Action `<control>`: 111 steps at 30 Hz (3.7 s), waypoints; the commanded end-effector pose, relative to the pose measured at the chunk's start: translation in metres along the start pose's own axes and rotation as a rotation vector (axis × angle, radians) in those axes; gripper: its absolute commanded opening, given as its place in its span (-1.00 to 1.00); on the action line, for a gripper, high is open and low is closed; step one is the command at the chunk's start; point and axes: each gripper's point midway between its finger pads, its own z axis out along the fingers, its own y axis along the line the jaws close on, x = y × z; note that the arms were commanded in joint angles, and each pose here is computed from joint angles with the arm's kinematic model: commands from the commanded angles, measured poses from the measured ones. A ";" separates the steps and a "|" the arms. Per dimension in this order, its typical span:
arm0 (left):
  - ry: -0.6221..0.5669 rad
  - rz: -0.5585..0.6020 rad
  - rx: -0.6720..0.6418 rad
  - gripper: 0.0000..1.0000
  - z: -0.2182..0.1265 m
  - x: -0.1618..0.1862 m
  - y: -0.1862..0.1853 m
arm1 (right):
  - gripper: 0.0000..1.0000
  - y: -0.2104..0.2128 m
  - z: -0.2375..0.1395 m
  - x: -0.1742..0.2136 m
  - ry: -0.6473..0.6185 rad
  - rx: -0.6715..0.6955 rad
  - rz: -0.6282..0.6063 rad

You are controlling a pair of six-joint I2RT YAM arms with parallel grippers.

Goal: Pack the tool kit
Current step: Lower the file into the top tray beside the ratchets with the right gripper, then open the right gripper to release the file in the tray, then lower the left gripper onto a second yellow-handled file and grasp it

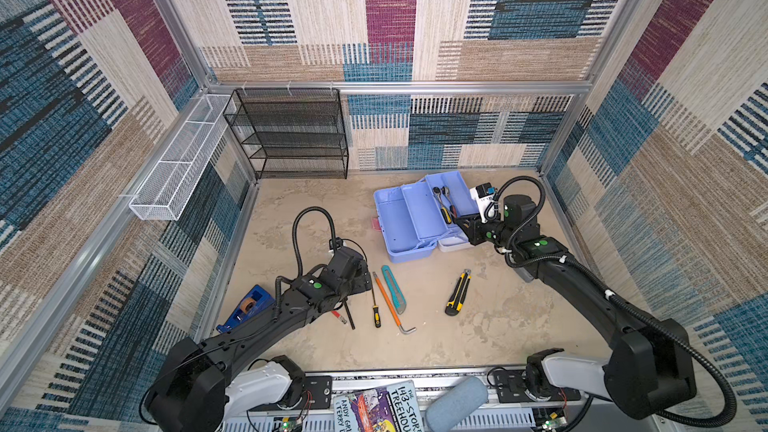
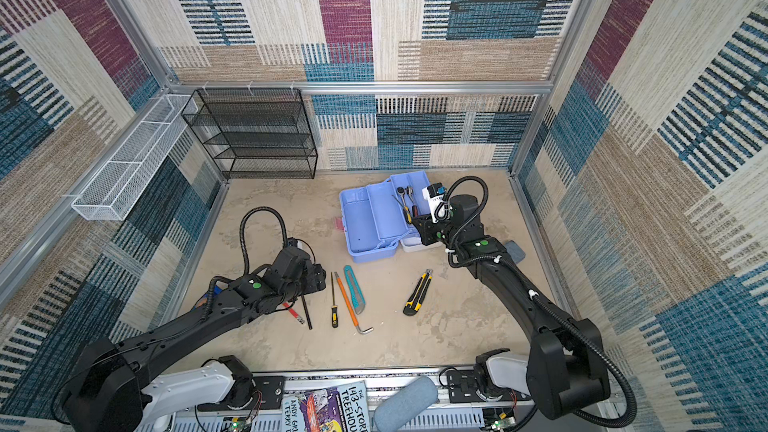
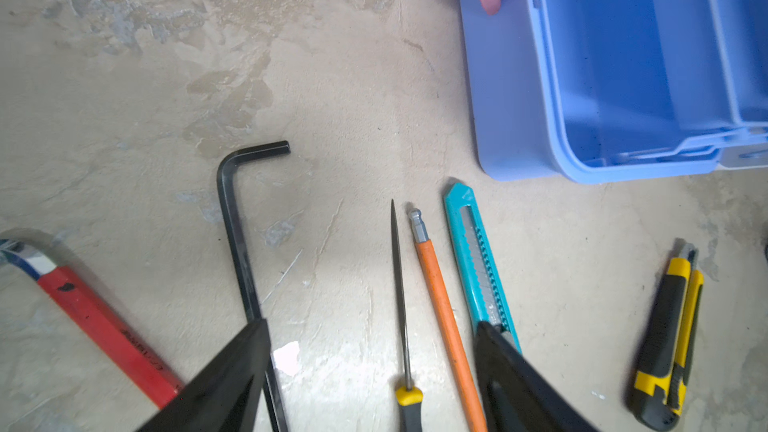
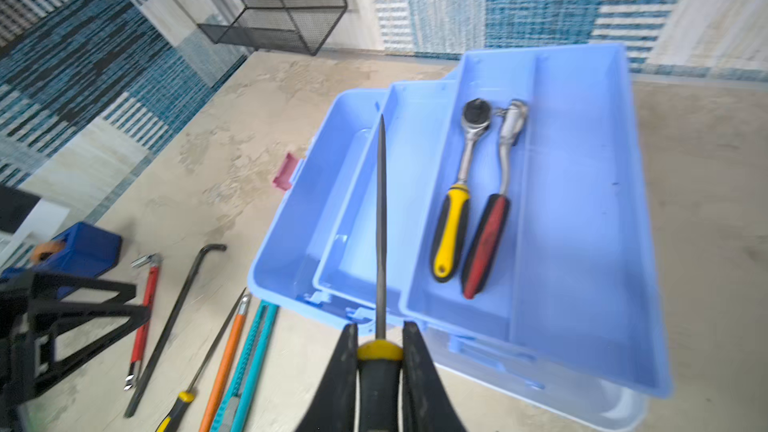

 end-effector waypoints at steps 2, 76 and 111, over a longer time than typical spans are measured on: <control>0.006 -0.014 -0.013 0.61 0.000 0.000 0.001 | -0.68 -0.033 0.003 -0.026 -0.071 0.105 -0.031; 0.354 0.119 -0.116 0.23 0.016 0.100 -0.017 | 0.46 -0.102 0.046 -0.014 -0.011 0.326 0.040; 0.360 0.199 -0.191 -0.98 0.021 0.096 -0.009 | 0.65 -0.094 0.039 0.003 -0.011 0.286 0.058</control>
